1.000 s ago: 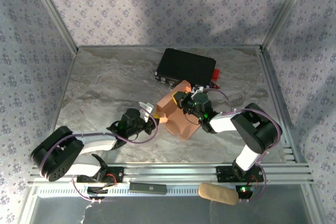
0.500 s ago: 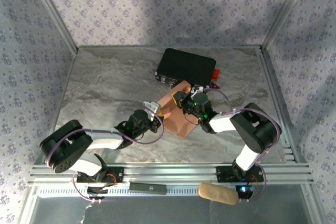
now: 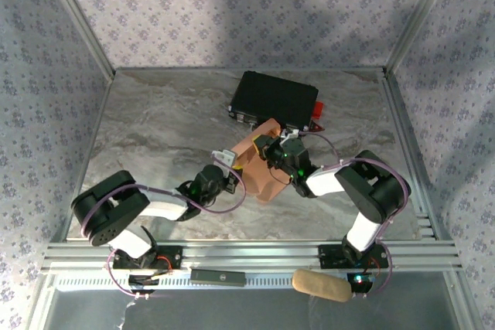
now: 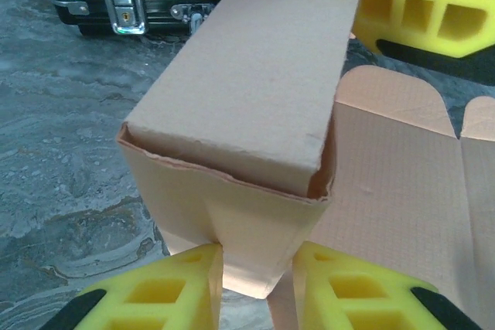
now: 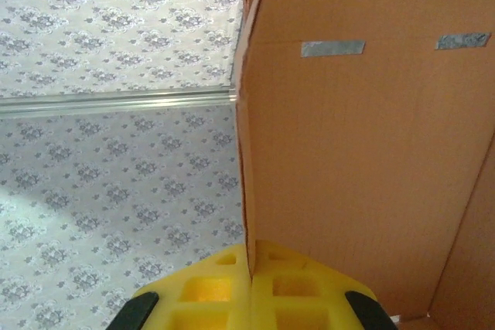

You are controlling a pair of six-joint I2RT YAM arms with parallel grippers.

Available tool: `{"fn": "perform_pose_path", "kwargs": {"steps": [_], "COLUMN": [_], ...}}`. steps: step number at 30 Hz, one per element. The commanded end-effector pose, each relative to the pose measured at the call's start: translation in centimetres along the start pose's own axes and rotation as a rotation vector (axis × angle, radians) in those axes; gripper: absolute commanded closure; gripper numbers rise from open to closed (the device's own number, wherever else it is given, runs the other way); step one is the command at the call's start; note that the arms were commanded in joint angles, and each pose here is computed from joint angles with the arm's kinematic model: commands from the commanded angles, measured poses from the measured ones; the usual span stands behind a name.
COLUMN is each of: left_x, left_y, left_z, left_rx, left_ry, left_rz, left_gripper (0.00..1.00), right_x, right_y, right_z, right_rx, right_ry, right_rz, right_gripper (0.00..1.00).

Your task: Fold the paper box

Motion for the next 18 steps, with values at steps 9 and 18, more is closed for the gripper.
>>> {"fn": "perform_pose_path", "kwargs": {"steps": [9,18], "left_x": [-1.5,-1.3], "left_y": [-0.8,-1.3], "left_z": [-0.1,0.1], "left_rx": [-0.059,-0.087], "left_ry": [0.081,0.085], "left_rz": [-0.137,-0.146], "left_gripper": [0.73,0.84], "right_x": [1.1,1.8], "right_y": [0.3,0.0], "right_z": [-1.1,-2.1], "right_rx": [0.041,0.049], "right_ry": [-0.033,-0.04], "right_rz": [-0.05,-0.051], "right_gripper": [1.0,1.0]}}
Point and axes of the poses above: each hand's point on the last joint's axis, 136 mm out from that joint toward the fingers, its own y axis back along the fingers, its own z axis along the line the jaws close on, x = y × z, the point moved 8 cm from there along y, back along the fingers, and after that the axes turned 4 degrees about y, right-handed, at the moved point
